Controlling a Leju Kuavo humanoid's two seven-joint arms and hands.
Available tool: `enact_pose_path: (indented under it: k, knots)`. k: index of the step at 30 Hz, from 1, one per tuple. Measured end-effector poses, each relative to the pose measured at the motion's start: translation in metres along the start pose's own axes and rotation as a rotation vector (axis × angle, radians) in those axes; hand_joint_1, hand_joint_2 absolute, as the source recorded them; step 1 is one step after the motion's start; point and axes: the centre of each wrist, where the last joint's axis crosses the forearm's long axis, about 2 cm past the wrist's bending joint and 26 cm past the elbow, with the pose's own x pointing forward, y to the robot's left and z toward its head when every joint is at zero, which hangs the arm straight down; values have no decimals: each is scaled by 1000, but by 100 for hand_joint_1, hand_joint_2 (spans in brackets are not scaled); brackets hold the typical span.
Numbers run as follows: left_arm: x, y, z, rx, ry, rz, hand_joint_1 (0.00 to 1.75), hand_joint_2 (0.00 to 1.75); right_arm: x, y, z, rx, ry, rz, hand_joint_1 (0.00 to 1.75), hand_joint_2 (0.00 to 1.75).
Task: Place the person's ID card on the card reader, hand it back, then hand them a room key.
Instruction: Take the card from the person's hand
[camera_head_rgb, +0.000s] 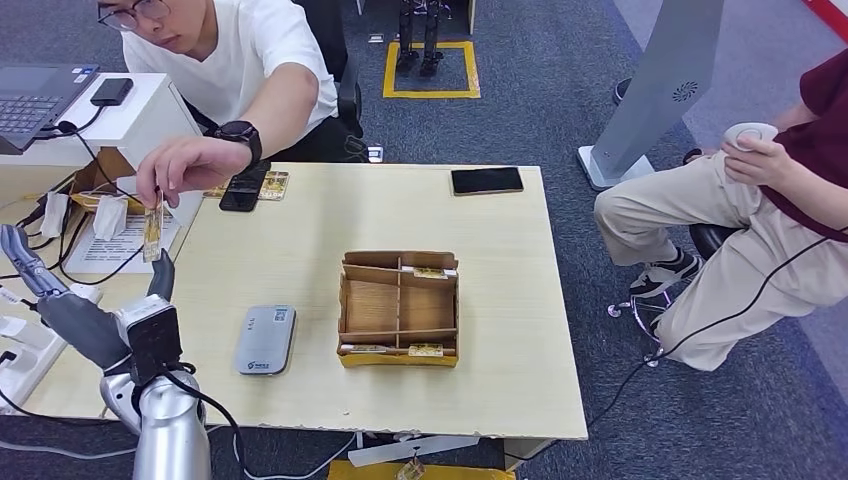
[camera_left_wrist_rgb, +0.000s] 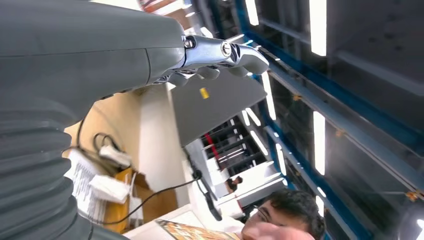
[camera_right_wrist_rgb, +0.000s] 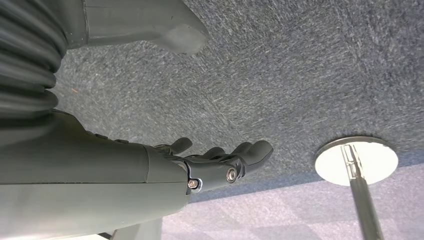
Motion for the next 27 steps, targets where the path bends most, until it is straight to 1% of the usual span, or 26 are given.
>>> enact_pose_path:
  k: [3, 7, 8, 9, 11, 12, 13, 20, 27]
  knots:
    - [0, 1, -1, -14, -25, -25, 0, 175, 0, 0, 0, 1, -8, 2, 0, 175]
    - [0, 1, -1, -17, -30, -34, 0, 175, 0, 0, 0, 1, -11, 3, 0, 175]
    - [-1, 2, -1, -17, -30, -35, 4, 175, 0, 0, 0, 1, -11, 3, 0, 175]
    - [-1, 2, -1, -17, -30, -36, 44, 175, 0, 0, 0, 1, -11, 3, 0, 175]
    - [-1, 2, -1, -17, -30, -39, 131, 175, 0, 0, 0, 1, -11, 3, 0, 175]
    - [-1, 2, -1, -19, -33, -42, 171, 175, 0, 0, 0, 1, -11, 3, 0, 175]
    - [-1, 2, -1, -23, -39, -48, 175, 175, 0, 0, 0, 1, -12, 4, 0, 175]
    - [1, 3, -4, -69, -113, -119, 175, 175, 0, 0, -2, 6, -21, 7, 0, 175]
    - [4, 6, -10, -77, -169, -159, 175, 175, 0, 0, -2, 14, -31, 10, 0, 175]
